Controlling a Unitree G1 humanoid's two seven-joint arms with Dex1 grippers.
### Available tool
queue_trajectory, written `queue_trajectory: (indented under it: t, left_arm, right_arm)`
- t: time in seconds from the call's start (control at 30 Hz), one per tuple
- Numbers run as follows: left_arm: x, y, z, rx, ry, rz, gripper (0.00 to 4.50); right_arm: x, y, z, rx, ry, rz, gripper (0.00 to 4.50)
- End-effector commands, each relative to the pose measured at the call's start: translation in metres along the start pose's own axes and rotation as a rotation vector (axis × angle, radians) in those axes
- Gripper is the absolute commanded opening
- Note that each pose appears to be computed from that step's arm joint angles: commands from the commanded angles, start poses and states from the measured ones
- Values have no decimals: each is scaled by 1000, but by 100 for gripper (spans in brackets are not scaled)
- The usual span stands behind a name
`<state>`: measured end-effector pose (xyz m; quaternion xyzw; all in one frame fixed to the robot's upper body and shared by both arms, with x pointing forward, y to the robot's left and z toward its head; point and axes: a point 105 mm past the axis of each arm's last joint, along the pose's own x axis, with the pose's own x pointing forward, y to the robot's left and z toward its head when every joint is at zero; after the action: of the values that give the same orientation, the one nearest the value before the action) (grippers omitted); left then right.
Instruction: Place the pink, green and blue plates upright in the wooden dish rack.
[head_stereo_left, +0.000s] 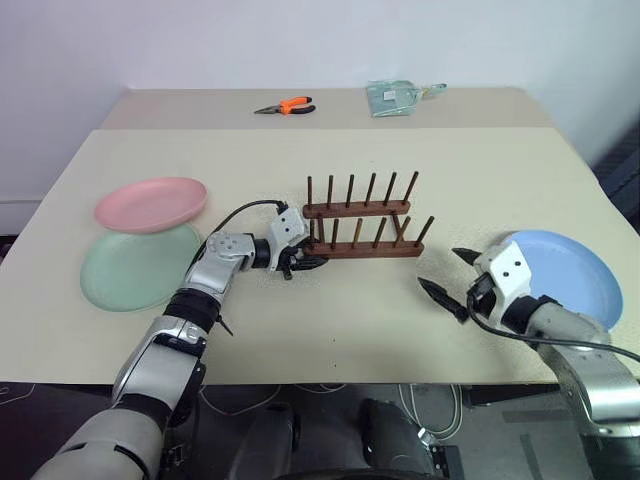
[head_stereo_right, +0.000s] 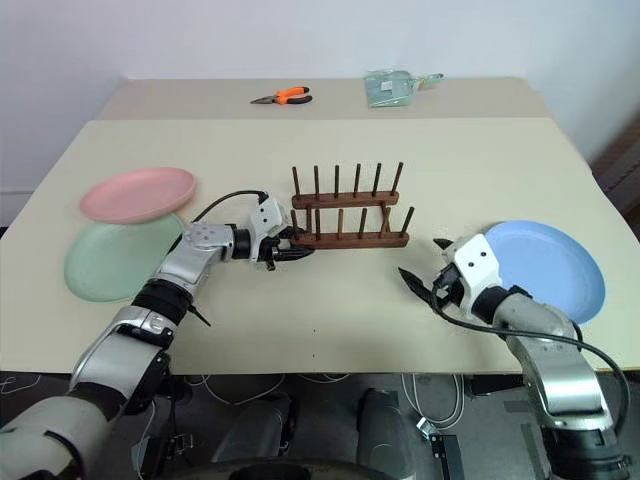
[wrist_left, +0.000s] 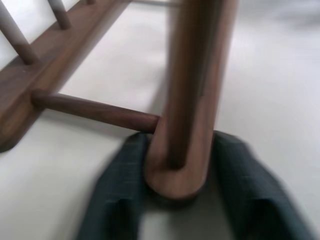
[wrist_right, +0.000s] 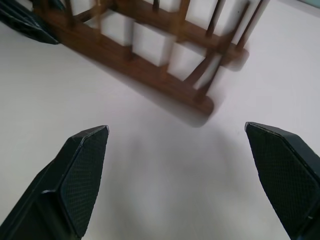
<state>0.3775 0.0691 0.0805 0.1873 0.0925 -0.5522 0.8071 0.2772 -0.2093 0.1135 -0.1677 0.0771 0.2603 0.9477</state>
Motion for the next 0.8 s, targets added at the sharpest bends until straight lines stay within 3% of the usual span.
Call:
queue_trajectory:
  t: [0.03, 0.27, 0.43, 0.6, 0.67, 0.73, 0.8]
  left_arm:
    - [-1, -15, -16, 27, 45, -73, 80]
    - [-16, -50, 5, 123, -29, -243, 80]
    - [-27, -63, 5, 146, 12, -286, 80]
    - [-32, -52, -12, 105, 92, -180, 318]
    - [-43, -45, -23, 71, 139, -113, 416]
    - [-58, -44, -29, 14, 154, -81, 417]
    - [-72, -54, -28, -58, 141, -96, 370]
  right_arm:
    - [-7, -6, 11, -45, -16, -24, 450]
    - [-28, -6, 3, -38, 74, 76, 450]
    - [-37, -6, -5, -35, 130, 119, 450]
    - [-38, -8, -10, -43, 146, 110, 450]
    - [-40, -3, -11, -34, 158, 134, 393]
    - [-41, 8, -12, -28, 164, 182, 319]
    - [-39, 19, -11, -26, 160, 224, 222]
